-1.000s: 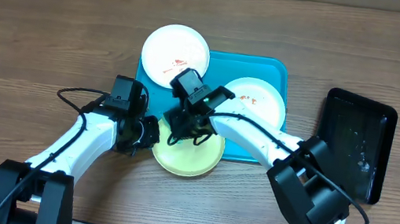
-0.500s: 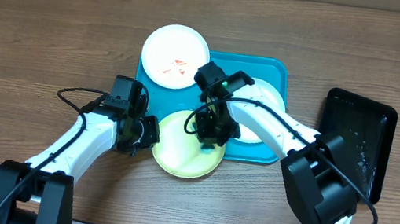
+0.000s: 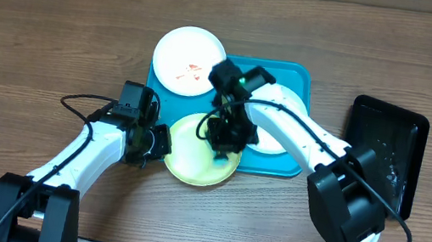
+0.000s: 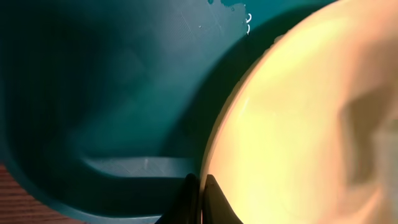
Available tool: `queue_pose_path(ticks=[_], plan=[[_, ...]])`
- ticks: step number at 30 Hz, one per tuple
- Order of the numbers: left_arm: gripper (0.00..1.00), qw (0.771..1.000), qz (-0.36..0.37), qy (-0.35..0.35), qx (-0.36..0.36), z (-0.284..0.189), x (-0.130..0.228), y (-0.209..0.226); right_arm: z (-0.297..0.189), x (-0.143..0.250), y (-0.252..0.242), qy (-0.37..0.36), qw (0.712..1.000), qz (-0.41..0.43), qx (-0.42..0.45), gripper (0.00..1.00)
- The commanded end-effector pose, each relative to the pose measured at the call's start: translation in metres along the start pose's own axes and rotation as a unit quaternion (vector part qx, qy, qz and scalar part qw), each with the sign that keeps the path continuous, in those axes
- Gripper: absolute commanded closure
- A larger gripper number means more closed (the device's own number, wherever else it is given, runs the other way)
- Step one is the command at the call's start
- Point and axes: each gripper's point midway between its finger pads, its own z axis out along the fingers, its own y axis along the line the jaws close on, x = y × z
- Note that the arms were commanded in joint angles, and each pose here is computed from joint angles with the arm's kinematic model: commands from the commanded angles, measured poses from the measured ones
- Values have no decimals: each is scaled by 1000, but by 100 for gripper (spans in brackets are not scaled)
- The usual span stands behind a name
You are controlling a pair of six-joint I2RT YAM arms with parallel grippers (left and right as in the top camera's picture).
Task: Clean dirty plates on tray and stack at the side
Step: 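Scrub the yellow plate with the sponge in the right gripper, then lift the yellow plate with the left gripper and carry it left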
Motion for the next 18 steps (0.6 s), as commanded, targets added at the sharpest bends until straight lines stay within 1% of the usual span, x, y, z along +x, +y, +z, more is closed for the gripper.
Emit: queue_pose_path(ticks=[1,5,9,13,15,18], plan=[[96,1000,-6,-4,-6,0,-3,3,-61,-18,26,-81,996,-35,-28,96],[96,1000,-6,-4,-6,0,-3,3,-92,-21,28,-114,993,-40,-15,96],[96,1000,-6,-5,-5,0,-3,3,-93,-17,22,-109,993,-35,2,96],[96,1000,-3,-10,-6,-5,-7,1,-96,-14,9,-112,993,-28,37,96],[96,1000,16,-22,-5,-12,-15,-3,-105,-15,-4,-124,990,-15,58,96],[96,997,46,-52,-41,-32,-32,0,-128,-15,-21,-147,987,15,59,96]])
